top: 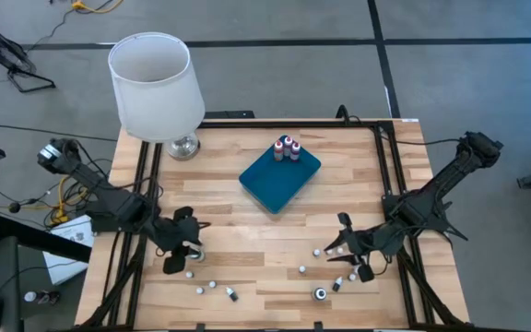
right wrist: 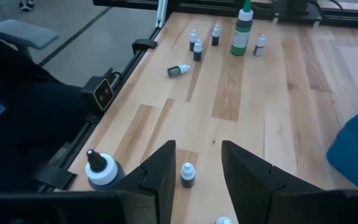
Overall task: Pick & Place food coloring
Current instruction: Put the large green food coloring bottle into the blue container
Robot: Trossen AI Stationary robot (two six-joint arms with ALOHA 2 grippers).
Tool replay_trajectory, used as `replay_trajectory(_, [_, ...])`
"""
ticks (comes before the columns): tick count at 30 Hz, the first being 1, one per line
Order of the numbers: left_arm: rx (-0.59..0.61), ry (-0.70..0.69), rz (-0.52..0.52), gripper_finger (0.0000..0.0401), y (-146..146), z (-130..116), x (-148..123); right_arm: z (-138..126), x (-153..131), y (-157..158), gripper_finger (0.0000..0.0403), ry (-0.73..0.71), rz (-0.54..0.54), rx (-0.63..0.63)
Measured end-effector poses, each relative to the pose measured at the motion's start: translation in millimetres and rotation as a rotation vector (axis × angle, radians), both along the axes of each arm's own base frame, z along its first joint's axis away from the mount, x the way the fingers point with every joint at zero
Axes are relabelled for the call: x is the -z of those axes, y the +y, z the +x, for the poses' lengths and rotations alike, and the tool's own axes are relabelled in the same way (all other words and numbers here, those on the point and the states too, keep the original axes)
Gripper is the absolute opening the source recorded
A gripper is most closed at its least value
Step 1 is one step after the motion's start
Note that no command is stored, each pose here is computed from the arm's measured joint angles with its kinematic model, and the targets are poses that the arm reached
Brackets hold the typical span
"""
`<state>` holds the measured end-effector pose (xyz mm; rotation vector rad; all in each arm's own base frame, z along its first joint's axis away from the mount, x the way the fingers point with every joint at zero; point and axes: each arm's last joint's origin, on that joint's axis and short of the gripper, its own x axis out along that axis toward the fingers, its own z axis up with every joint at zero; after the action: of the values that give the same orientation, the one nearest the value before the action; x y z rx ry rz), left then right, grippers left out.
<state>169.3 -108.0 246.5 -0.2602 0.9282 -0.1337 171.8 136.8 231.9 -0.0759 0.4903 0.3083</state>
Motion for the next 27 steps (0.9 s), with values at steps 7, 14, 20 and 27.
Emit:
replay_trajectory(7, [-0.008, 0.006, -0.002, 0.0125, -8, -7, 1, 0, 0, 0, 0.0118, -0.007, -0.006, 0.015])
replay_trajectory(14, [-0.047, 0.06, 0.01, 0.0125, -8, -13, 4, 0, -1, 0, 0.0118, -0.012, -0.001, 0.015])
replay_trajectory(20, [-0.055, 0.047, 0.034, 0.0125, -8, -13, 5, 0, -1, 0, 0.0118, -0.012, -0.002, 0.015])
replay_trajectory(27, [-0.047, 0.052, 0.03, 0.0125, -7, -14, 23, 0, -1, 0, 0.0118, -0.012, -0.003, 0.014])
